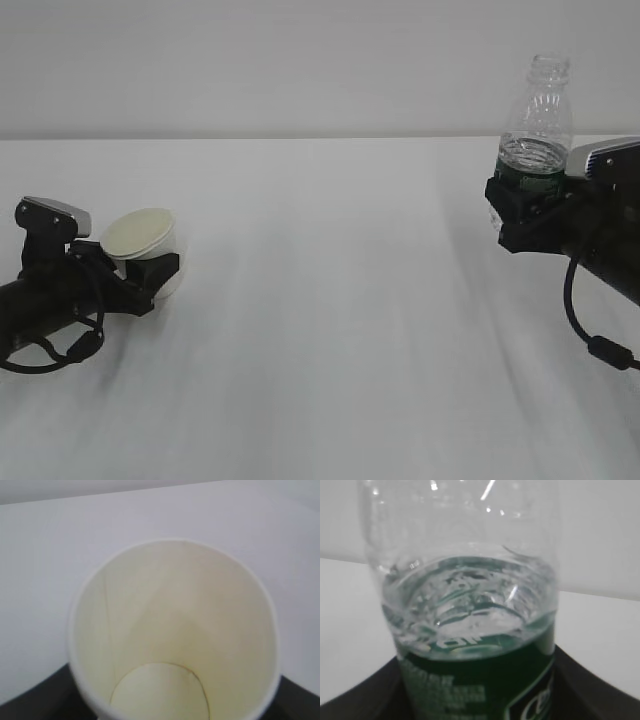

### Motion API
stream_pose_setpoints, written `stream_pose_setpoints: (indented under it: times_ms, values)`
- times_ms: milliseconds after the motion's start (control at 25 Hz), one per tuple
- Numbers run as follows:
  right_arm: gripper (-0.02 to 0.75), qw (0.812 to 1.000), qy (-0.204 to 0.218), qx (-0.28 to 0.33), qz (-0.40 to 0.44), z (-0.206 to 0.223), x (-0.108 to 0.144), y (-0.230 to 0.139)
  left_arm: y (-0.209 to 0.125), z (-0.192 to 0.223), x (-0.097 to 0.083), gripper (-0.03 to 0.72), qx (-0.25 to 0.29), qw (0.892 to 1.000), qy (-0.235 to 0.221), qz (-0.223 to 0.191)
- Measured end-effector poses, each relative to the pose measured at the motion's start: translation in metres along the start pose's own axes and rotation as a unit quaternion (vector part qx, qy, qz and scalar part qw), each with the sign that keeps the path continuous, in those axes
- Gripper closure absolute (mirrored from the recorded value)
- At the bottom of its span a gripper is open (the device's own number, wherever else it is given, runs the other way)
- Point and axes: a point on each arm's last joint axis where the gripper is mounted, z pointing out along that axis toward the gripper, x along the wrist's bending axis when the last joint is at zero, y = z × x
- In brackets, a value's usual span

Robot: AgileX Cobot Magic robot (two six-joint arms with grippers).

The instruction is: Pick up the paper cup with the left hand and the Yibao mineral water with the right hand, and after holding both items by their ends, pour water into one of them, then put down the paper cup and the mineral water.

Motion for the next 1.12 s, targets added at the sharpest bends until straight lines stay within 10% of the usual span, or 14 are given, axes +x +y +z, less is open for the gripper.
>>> stream_pose_setpoints:
  times_ms: [1120]
  values:
    - [0.274, 1.000, 0.000, 0.000, 0.000, 0.0000, 0.0000, 0.0000, -0.0013, -0.0003, -0.0088, 0.211, 0.006, 0.999, -0.048, 0.022]
